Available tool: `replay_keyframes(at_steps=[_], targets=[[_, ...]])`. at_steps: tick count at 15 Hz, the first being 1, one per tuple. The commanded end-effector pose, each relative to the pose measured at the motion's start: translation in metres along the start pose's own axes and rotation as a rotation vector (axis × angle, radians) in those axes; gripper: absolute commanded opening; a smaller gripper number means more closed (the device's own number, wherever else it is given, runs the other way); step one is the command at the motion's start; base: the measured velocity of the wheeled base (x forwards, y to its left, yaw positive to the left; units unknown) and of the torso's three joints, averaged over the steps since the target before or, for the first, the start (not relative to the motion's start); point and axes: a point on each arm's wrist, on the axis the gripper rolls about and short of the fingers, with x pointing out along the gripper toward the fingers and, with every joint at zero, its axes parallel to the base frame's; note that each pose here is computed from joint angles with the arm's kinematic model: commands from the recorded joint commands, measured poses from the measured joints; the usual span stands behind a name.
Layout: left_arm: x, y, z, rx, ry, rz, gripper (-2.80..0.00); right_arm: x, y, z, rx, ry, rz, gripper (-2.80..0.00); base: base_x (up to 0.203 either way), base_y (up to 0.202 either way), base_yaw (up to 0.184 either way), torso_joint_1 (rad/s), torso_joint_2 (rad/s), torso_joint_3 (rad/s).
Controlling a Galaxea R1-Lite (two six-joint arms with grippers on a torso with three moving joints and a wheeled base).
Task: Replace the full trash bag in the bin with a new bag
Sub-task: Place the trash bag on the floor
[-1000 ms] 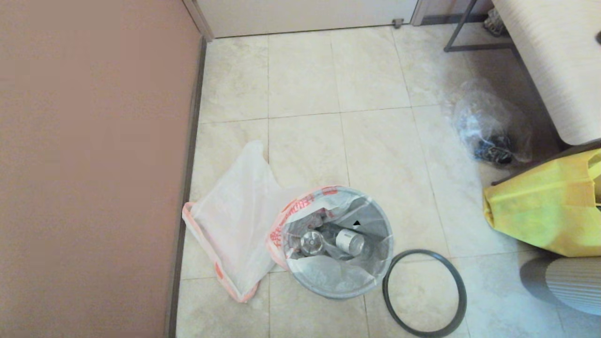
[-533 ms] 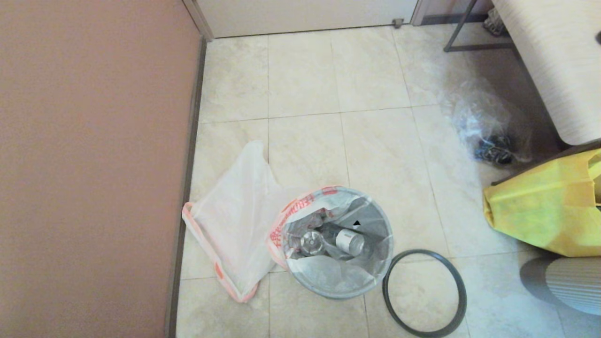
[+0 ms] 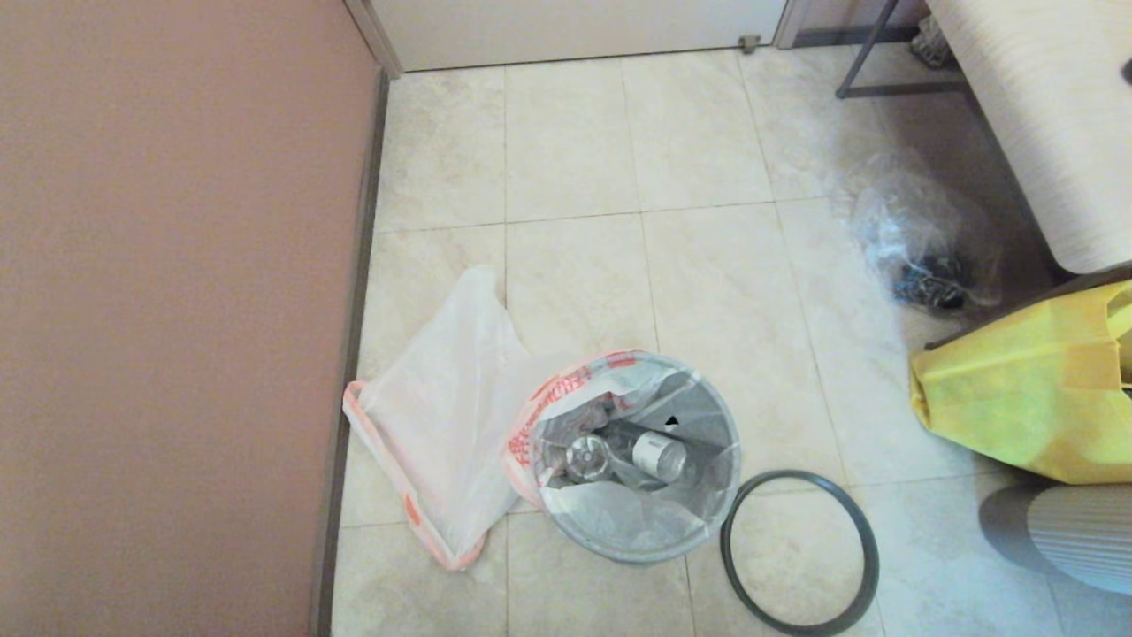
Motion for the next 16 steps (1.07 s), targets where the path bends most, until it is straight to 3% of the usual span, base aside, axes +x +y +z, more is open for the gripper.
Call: replay_keyframes(at_steps=[1, 10, 13, 16], targets=[[0.001, 0.0, -0.003, 0.001, 0.011, -0.001, -2.8, 0.0, 0.0, 0.0, -0.001, 0.001, 0.002, -2.8, 0.0, 0.0, 0.0, 0.0, 0.0, 0.0], [0.0, 0.0, 0.0, 0.015, -0.004, 0.006, -2.8, 0.0, 0.0, 0.0, 0.001, 0.001, 0.002, -2.8, 0.0, 0.0, 0.0, 0.0, 0.0, 0.0], [-0.009, 0.003, 0.045, 0.016, -0.109, -0.005, -2.8, 0.0, 0.0, 0.0, -0.001, 0.001, 0.001, -2.8, 0.0, 0.0, 0.0, 0.0, 0.0, 0.0], [0.008, 0.005, 0.082, 0.05, -0.043, -0.103, -2.8, 0.0, 0.0, 0.0, -0.001, 0.001, 0.001, -2.8, 0.0, 0.0, 0.0, 0.0, 0.0, 0.0]])
